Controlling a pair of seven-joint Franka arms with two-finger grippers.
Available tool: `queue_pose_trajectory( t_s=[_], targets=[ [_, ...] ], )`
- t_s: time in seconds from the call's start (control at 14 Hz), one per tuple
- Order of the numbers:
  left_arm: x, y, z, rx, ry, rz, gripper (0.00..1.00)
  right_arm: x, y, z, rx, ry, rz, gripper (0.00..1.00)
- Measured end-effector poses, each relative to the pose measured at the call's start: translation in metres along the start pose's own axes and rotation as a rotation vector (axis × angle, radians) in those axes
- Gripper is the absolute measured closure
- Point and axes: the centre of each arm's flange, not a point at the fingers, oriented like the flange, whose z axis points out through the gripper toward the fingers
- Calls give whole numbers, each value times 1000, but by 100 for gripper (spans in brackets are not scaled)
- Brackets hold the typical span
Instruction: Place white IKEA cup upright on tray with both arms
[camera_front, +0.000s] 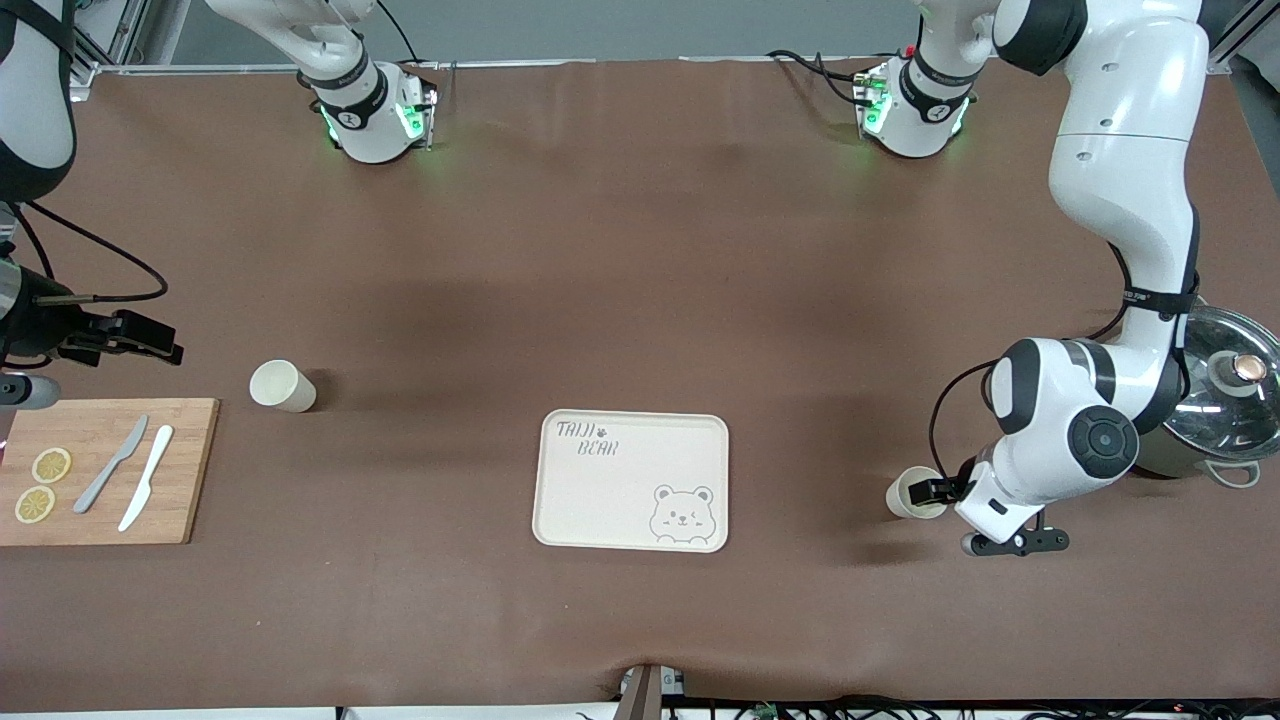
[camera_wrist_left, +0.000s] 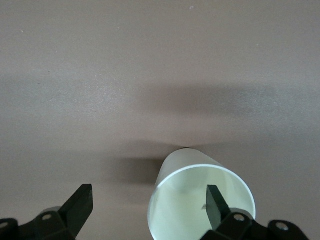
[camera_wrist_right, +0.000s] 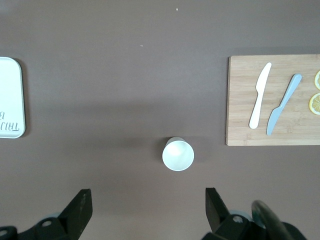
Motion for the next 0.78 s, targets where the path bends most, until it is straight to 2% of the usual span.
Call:
queue_pose_trajectory(
  t_s=[0.43,0.78],
  targets=[
    [-1,0,16,-3,7,0,0,-13,-10,-7,4,-84,-18,0],
    [0,0,18,-4,13,-1,0,-14,-5,-9,5,-100,-11,0]
  ],
)
